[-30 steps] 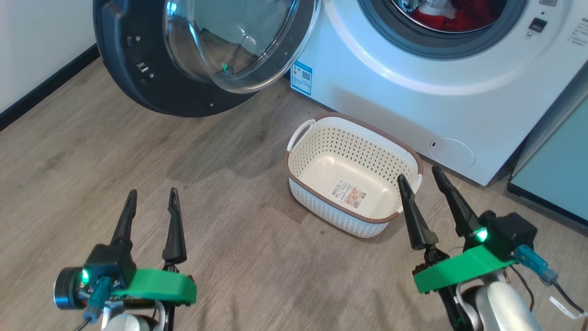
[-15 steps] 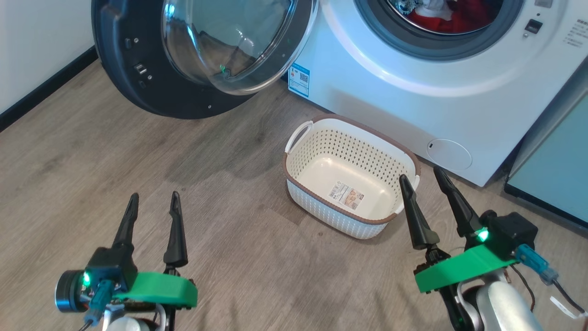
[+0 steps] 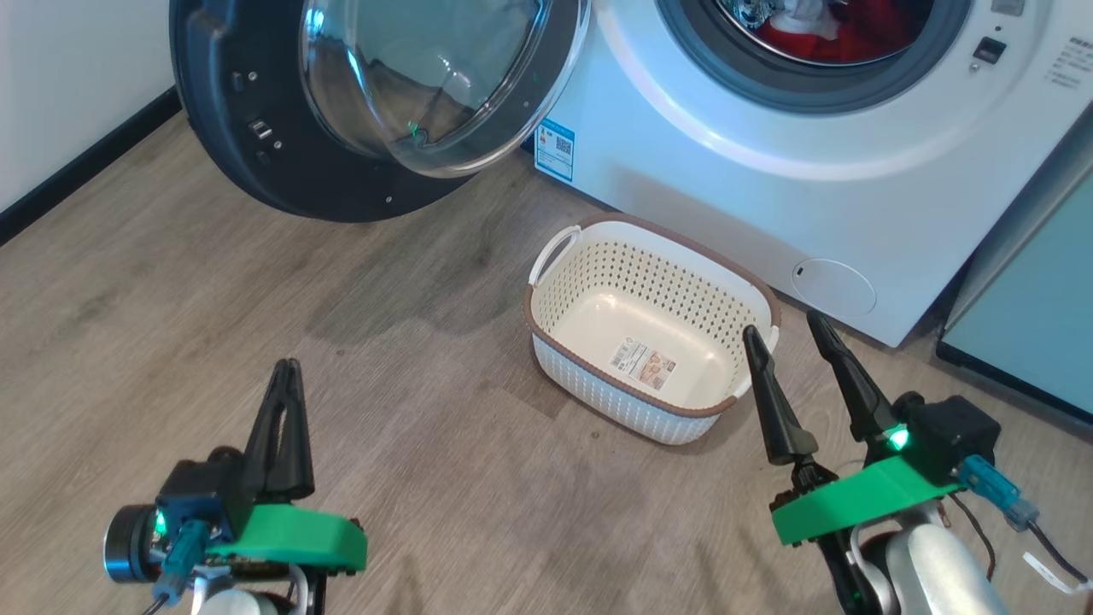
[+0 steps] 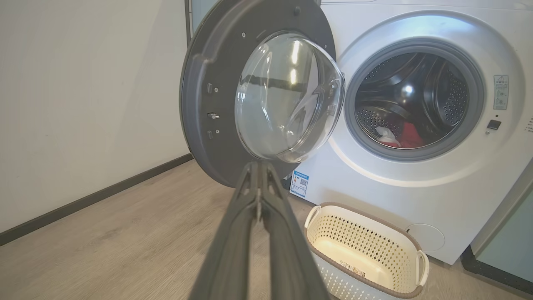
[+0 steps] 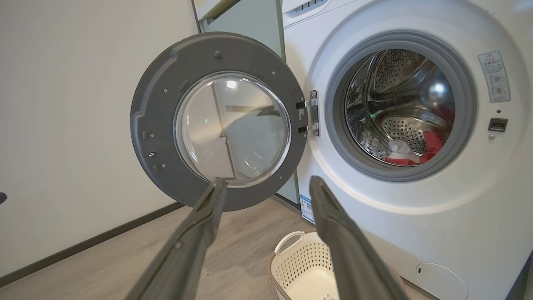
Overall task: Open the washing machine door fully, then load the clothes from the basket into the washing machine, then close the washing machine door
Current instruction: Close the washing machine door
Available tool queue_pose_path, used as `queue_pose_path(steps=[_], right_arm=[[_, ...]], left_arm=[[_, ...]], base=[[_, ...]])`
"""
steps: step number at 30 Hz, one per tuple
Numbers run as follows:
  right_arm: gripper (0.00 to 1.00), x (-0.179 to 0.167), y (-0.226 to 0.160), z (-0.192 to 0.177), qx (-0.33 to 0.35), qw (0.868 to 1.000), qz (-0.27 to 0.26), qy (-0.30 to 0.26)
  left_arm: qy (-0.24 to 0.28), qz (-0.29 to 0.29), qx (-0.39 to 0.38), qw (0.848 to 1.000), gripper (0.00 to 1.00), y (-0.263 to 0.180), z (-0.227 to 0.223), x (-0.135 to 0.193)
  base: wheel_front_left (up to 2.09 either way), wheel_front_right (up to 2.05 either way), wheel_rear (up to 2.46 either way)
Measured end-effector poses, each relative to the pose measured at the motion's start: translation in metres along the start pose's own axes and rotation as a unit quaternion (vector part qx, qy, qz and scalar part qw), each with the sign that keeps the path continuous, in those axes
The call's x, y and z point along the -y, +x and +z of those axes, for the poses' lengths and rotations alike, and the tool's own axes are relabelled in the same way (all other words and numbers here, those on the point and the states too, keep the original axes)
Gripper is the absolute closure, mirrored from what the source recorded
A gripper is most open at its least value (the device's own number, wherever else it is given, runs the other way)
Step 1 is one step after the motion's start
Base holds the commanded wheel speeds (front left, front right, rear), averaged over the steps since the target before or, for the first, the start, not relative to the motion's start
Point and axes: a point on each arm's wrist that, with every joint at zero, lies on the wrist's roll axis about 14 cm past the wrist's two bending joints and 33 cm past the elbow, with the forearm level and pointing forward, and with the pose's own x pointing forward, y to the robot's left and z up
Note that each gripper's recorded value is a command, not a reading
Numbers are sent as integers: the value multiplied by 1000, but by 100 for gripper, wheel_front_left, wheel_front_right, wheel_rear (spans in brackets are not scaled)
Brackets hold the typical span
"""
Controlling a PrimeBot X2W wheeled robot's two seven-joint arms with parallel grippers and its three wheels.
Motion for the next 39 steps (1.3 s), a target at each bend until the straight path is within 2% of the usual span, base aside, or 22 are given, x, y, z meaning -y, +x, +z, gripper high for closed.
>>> queue_pose_path(steps=[6, 15, 22, 26, 29, 35, 37, 39], right_arm=[[0, 7, 2, -2, -2, 1000, -6, -1], [0, 37, 4, -3, -10, 999, -40, -18], [0, 60, 1, 0, -15, 997, -64, -32], [0, 76, 2, 0, -15, 996, -80, -38], [0, 89, 4, -2, -13, 995, -91, -39], [0, 110, -2, -16, -27, 993, -113, -36], [0, 117, -3, -19, -28, 992, -120, -38], [0, 124, -5, -23, -32, 991, -128, -37]], left_arm=[[3, 1, -2, 1000, 100, 3, 0, 1], [31, 26, 55, 998, 100, 34, 36, -15], [121, 46, 156, 979, 100, 94, 109, -63], [144, 48, 172, 973, 100, 142, 131, -86], [122, 58, 161, 978, 100, 181, 133, -101], [105, 101, 77, 986, 100, 247, 110, -132], [67, 126, 44, 989, 100, 260, 92, -140], [8, 159, 17, 987, 100, 270, 72, -147]], base=[[0, 0, 0], [0, 0, 0], [0, 0, 0], [0, 0, 0], [0, 0, 0], [0, 0, 0], [0, 0, 0], [0, 0, 0]])
